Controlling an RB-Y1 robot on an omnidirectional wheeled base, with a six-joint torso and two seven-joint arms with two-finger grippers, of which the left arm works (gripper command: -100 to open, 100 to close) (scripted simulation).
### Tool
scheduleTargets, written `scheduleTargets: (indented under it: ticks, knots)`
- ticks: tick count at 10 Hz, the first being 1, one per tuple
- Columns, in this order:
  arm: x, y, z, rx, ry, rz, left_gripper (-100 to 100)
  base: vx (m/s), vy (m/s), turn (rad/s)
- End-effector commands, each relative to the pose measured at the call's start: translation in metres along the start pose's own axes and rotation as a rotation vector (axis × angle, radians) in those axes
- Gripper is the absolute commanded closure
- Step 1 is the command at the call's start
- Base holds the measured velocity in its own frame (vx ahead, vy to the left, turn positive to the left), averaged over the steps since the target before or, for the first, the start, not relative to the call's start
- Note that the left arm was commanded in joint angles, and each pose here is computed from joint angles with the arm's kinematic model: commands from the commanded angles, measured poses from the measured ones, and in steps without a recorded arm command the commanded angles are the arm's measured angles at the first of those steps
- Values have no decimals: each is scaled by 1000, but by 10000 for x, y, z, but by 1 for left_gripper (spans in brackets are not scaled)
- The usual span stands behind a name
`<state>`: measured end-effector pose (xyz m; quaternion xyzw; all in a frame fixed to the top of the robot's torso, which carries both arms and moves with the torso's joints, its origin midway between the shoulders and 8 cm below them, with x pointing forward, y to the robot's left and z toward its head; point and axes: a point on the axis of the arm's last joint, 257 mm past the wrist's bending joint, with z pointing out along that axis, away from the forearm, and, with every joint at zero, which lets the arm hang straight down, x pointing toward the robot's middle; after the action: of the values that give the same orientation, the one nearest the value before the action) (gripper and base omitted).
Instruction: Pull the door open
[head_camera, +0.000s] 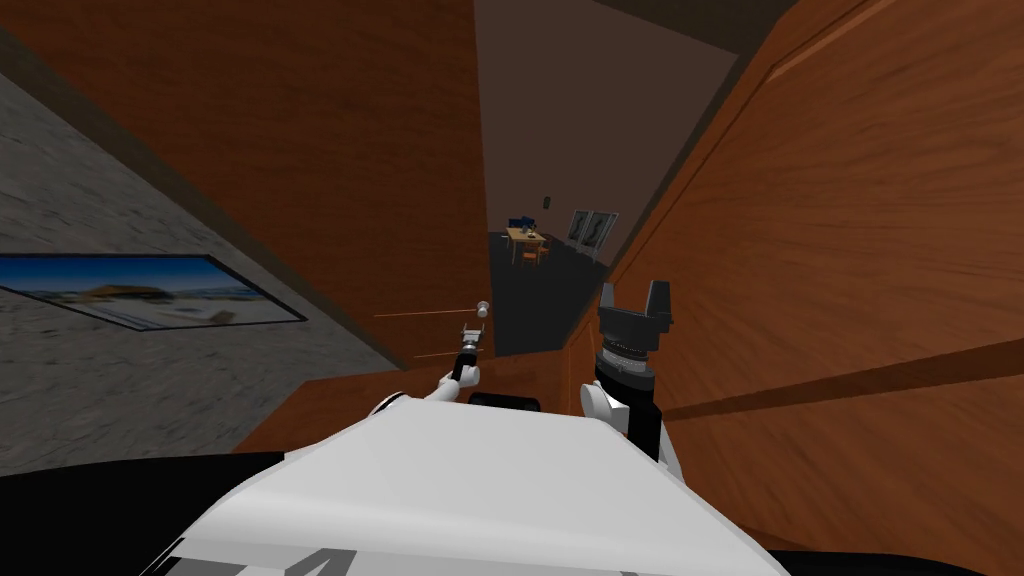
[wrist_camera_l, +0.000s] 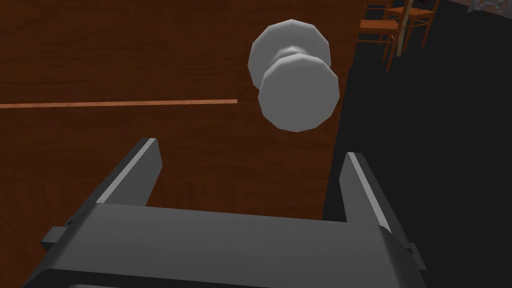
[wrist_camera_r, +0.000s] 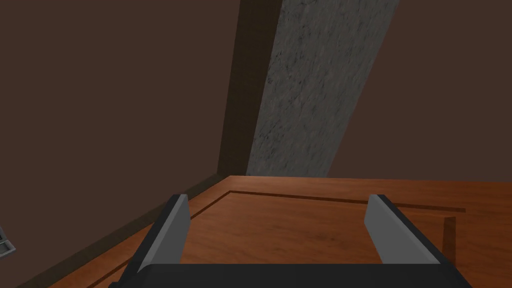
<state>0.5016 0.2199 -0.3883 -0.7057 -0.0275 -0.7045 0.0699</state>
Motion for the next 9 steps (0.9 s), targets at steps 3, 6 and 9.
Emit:
scheduleTargets:
  ticks: [3,6,9]
  knots:
    - [-18,71,-95,45,-2,-53,-100,-56,-56,26]
    - [-41,-79,-74,50,-6,-25,-100,-92,-40,71]
    - [-85,-296,-56,63,-13,11,-100,-133,-13,128]
